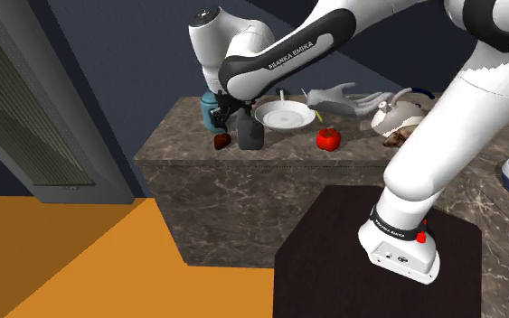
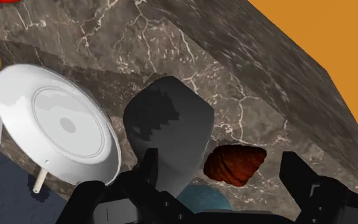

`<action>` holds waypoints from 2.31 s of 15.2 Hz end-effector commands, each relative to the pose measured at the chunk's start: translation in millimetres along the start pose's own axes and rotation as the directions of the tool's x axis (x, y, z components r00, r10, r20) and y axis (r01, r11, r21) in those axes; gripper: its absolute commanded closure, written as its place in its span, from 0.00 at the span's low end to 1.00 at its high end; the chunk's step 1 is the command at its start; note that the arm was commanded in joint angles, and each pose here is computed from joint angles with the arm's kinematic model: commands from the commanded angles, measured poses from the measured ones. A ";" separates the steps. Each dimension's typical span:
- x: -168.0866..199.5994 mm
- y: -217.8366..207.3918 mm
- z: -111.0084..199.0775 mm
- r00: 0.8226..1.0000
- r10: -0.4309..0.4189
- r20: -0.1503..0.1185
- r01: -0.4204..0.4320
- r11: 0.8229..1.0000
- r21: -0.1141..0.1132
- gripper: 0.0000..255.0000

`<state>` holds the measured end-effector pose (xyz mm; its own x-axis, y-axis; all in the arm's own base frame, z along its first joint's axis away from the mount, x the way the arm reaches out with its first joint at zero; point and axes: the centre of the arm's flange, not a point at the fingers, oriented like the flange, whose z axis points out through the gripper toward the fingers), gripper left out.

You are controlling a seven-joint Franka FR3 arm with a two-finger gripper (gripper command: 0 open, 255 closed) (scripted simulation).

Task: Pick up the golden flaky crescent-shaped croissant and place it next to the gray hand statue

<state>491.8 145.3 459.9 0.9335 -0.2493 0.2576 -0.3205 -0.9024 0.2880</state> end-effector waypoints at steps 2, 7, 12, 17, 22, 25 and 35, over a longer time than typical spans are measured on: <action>22.6 -24.0 30.7 0.997 0.070 -0.009 -0.071 0.996 -0.047 0.00; 64.1 -61.2 76.5 0.984 0.177 -0.027 -0.179 0.976 -0.123 0.00; 105.2 -87.7 119.9 0.961 0.271 -0.050 -0.275 0.943 -0.189 0.00; 105.1 -82.5 145.8 0.961 0.271 -0.050 -0.275 0.943 -0.189 0.00; 105.0 -79.9 159.1 0.961 0.271 -0.050 -0.275 0.943 -0.189 0.00; 105.0 -79.9 159.1 0.961 0.271 -0.050 -0.275 0.943 -0.189 0.00; 105.0 -79.8 159.1 0.961 0.271 -0.050 -0.275 0.943 -0.189 1.00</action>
<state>641.0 135.2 317.2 0.8027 -0.4663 0.3718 -0.5894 -0.7156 0.3749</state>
